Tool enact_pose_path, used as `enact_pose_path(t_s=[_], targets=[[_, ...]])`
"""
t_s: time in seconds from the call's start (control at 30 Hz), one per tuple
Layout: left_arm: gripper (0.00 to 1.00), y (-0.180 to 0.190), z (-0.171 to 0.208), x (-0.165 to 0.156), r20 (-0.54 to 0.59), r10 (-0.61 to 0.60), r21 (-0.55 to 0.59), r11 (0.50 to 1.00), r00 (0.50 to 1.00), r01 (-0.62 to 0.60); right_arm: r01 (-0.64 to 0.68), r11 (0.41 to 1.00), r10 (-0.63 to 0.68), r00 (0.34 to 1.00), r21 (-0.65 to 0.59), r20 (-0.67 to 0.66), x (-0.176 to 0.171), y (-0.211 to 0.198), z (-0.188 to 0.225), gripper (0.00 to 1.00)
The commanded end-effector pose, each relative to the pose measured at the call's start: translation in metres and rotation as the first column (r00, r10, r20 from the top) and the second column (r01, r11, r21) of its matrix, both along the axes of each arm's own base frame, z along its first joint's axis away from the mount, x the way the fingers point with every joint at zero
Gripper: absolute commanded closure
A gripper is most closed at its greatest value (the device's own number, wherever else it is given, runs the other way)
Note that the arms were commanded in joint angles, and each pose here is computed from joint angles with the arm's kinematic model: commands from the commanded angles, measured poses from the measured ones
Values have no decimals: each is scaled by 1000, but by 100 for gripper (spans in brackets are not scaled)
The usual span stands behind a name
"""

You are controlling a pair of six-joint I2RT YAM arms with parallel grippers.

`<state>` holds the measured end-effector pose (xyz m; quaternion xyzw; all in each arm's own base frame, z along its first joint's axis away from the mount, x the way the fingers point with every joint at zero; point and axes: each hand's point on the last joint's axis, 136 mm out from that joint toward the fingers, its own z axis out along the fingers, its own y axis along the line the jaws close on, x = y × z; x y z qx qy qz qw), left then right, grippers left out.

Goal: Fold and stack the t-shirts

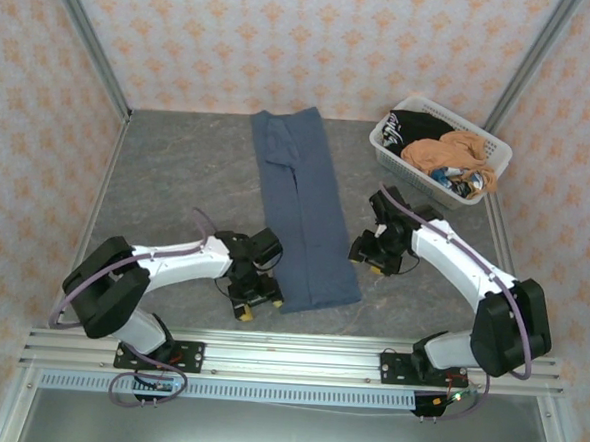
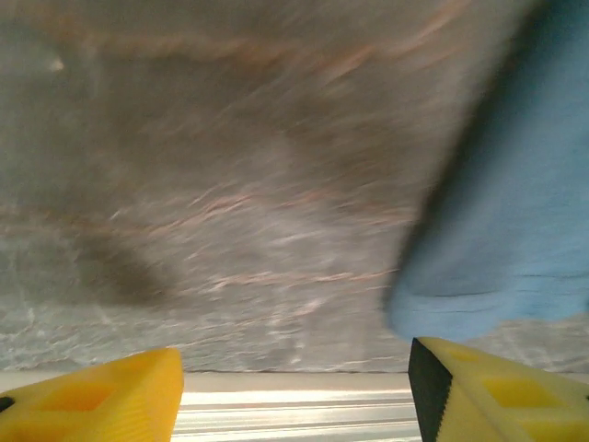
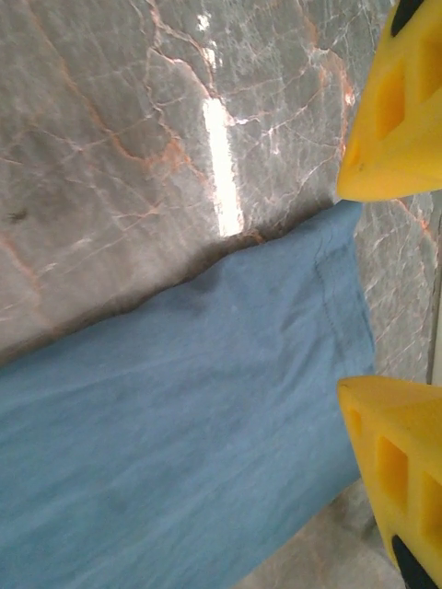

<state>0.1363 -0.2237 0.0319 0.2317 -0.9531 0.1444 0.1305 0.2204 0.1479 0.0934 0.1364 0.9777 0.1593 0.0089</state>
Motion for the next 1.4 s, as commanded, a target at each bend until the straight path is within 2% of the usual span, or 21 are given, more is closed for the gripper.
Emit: enact_pose_path(t_s=[0.0, 0.17, 0.3, 0.37, 0.53, 0.6, 0.83, 1.03, 1.13, 1.27, 1.3, 1.37], targets=[[32, -38, 17, 24, 70, 104, -148, 985, 992, -92, -38, 999, 39, 998, 16, -51, -13, 0, -12, 47], [36, -47, 4, 28, 88, 119, -114, 988, 989, -108, -48, 999, 49, 997, 22, -66, -21, -1, -17, 47], [47, -48, -12, 29, 84, 120, -86, 990, 989, -113, -47, 998, 49, 995, 29, -85, -29, -2, -21, 47], [55, -50, -19, 33, 87, 120, -78, 991, 989, -113, -47, 999, 49, 994, 25, -101, -34, -4, -25, 47], [92, -47, -31, 41, 111, 114, -21, 993, 987, -112, -62, 998, 62, 989, 6, -133, -46, -2, -40, 47], [99, -39, -30, 37, 114, 100, 5, 995, 988, -101, -82, 997, 81, 987, -1, -139, -48, 4, -46, 47], [100, -19, -26, 20, 97, 58, 43, 997, 994, -62, -81, 996, 77, 986, -21, -150, -49, 18, -61, 49], [100, -16, -24, 17, 91, 40, 53, 998, 995, -45, -77, 996, 67, 980, -47, -188, -53, 17, -75, 61], [100, -12, -24, 13, 82, 23, 63, 998, 996, -28, -66, 997, 59, 979, -31, -194, -54, 24, -81, 73], [100, 6, -24, -3, 61, 2, 97, 995, 998, -7, -73, 997, 67, 977, -22, -200, -62, 34, -77, 96], [100, 15, -24, -10, 54, -1, 110, 994, 999, -5, -84, 996, 79, 976, -19, -203, -66, 37, -74, 100], [100, 32, -25, -22, 50, -2, 140, 990, 999, -5, -122, 992, 119, 966, 1, -229, -80, 47, -68, 100]])
